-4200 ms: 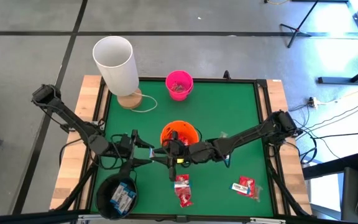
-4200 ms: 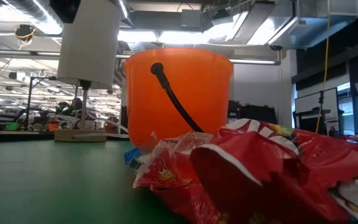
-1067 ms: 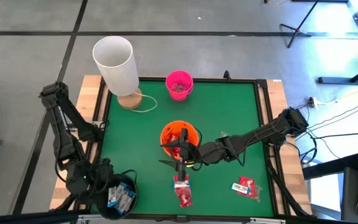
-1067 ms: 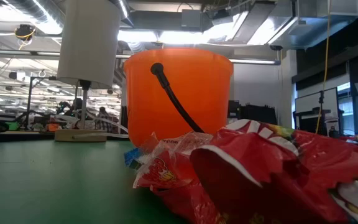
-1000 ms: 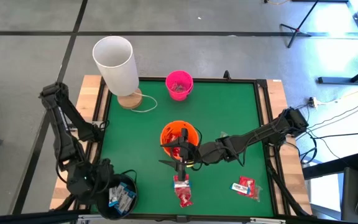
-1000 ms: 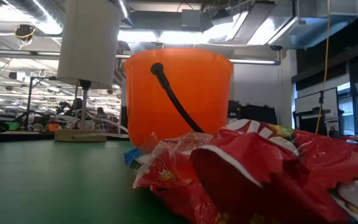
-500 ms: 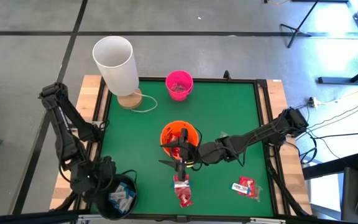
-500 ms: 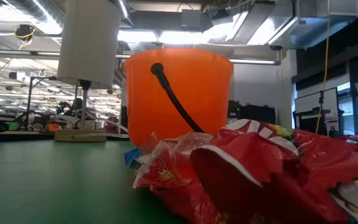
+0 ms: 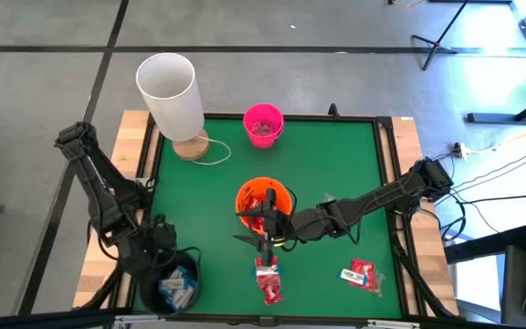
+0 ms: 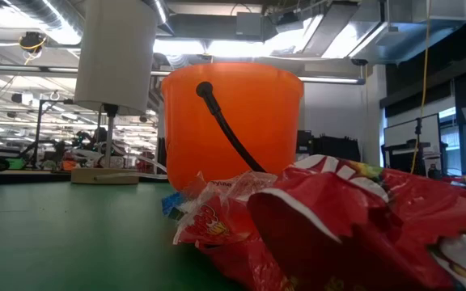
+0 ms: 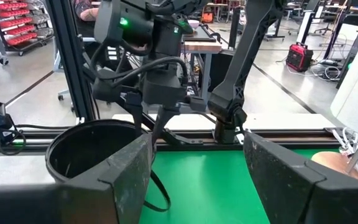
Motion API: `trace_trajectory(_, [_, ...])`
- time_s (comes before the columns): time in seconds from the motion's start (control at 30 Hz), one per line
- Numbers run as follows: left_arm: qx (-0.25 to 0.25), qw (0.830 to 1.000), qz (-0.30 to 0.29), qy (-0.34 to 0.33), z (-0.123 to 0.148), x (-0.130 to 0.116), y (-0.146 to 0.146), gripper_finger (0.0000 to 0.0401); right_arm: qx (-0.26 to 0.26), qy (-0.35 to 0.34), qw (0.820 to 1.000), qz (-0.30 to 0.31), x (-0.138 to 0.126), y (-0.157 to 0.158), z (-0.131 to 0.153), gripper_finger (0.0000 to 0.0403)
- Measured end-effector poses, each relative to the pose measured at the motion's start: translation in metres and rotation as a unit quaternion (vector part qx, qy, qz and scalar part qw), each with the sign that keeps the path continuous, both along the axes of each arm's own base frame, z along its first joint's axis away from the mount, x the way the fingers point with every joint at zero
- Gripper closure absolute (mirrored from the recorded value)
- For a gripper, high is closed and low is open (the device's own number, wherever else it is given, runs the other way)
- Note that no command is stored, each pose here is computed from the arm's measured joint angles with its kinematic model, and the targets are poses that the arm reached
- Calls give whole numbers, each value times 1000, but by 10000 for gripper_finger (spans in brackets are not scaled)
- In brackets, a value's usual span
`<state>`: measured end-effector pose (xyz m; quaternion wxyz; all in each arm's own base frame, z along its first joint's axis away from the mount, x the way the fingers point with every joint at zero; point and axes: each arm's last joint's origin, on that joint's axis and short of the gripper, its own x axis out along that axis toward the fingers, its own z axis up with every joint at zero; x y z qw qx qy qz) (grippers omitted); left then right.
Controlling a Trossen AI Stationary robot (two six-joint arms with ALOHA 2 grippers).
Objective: Sort candy
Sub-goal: Adjust the black bucket
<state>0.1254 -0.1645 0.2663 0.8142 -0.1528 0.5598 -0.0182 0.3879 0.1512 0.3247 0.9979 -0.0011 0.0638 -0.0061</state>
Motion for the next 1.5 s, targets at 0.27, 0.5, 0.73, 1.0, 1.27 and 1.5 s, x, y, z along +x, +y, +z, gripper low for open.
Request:
trace_trajectory(0.27, [8, 1000, -1, 7, -1, 3, 4, 293, -2, 6, 1000, 0, 0, 0, -1, 150])
trace_trajectory(0.5, [9, 1000, 1, 5, 0, 6, 6, 293, -2, 8, 1000, 0, 0, 0, -2, 150])
trace_trajectory(0.73, [5, 1000, 0, 3, 1, 5, 7, 293, -2, 9, 1000, 0, 0, 0, -2, 150])
trace_trajectory(1.0, [-32, 999, 0, -25, 12, 5, 8, 293, -2, 9, 1000, 0, 0, 0, -2, 150])
trace_trajectory(1.27, [5, 996, -13, -83, 35, 8, 10, 293, -2, 8, 1000, 0, 0, 0, -2, 150])
trace_trajectory(1.5, [44, 999, 0, -9, 24, 9, 20, 280, -2, 9, 1000, 0, 0, 0, -2, 150])
